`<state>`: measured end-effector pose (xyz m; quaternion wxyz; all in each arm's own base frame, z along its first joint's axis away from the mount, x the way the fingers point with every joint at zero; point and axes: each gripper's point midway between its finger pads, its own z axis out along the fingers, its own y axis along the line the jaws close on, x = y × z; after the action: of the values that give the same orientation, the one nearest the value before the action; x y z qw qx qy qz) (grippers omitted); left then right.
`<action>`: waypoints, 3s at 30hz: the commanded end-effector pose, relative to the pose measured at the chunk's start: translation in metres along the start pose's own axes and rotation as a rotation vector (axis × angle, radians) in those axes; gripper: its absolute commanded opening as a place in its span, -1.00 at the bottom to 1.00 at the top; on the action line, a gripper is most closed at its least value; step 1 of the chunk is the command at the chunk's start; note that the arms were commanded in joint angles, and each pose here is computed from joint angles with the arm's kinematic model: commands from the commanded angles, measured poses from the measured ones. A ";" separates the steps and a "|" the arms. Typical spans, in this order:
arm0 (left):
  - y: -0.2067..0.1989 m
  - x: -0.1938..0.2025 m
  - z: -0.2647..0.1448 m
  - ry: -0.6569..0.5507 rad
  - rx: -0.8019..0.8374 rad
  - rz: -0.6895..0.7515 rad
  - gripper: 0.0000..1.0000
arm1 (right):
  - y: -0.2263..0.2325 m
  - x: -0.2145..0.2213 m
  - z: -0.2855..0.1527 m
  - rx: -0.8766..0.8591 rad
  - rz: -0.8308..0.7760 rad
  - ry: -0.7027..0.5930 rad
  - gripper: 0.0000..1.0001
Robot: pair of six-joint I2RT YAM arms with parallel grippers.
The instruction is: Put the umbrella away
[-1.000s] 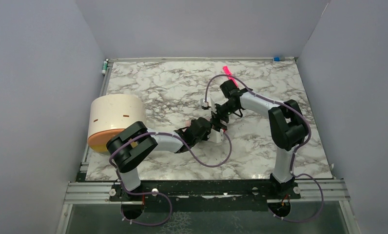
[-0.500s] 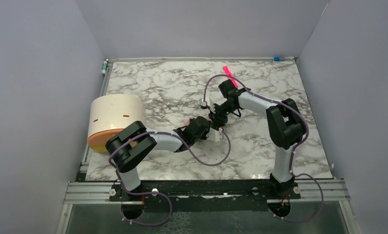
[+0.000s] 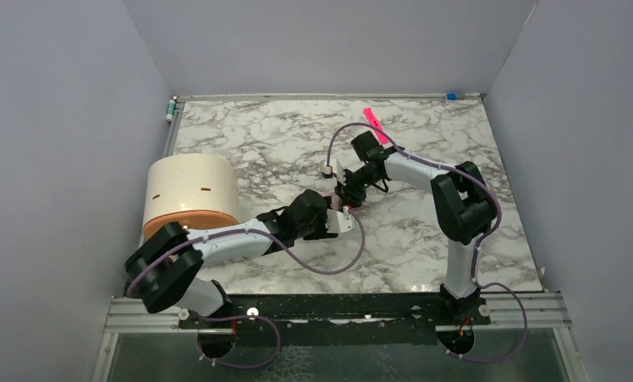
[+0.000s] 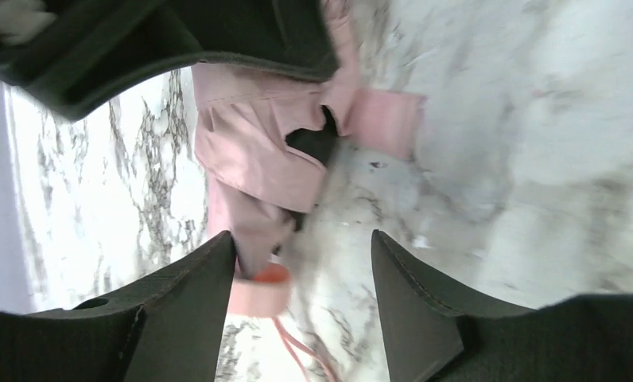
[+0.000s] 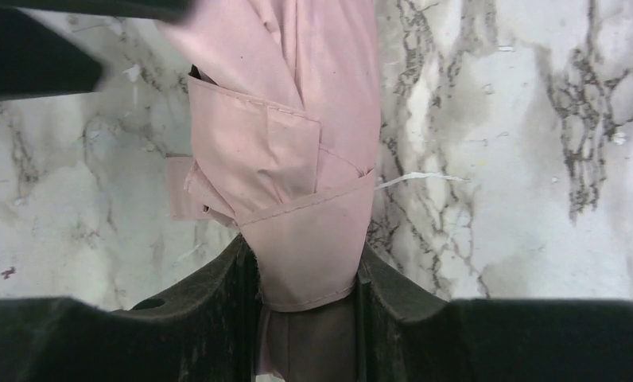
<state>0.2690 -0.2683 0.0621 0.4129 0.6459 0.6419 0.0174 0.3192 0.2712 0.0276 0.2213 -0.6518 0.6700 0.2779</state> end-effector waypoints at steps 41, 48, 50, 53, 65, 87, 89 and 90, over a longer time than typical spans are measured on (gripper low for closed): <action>0.067 -0.032 -0.012 -0.528 0.604 -0.603 0.28 | 0.032 0.076 -0.011 0.063 -0.064 0.238 -0.74; 0.029 -0.021 0.024 -0.402 0.746 -0.664 0.33 | 0.031 0.077 -0.012 0.077 -0.068 0.237 -0.73; 0.019 -0.021 0.027 -0.377 0.775 -0.668 0.35 | 0.031 0.076 -0.012 0.080 -0.068 0.236 -0.74; 0.008 -0.025 0.028 -0.367 0.806 -0.649 0.39 | 0.030 0.076 -0.012 0.083 -0.065 0.235 -0.74; -0.020 -0.012 0.044 -0.251 0.859 -0.675 0.37 | 0.025 0.074 -0.010 0.119 -0.070 0.215 -0.74; -0.056 0.006 0.047 -0.128 0.943 -0.723 -0.31 | 0.019 0.071 -0.010 0.160 -0.075 0.190 -0.74; -0.058 0.009 0.048 -0.113 0.944 -0.725 -0.48 | 0.018 0.069 -0.010 0.166 -0.080 0.185 -0.74; -0.058 0.009 0.047 -0.112 0.948 -0.722 -0.57 | 0.018 0.069 -0.010 0.169 -0.081 0.183 -0.74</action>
<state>0.3017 -0.3065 0.0354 0.2116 0.5206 0.6989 -0.4425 0.3171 0.2398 0.0263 0.2905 -0.6869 0.6423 0.1766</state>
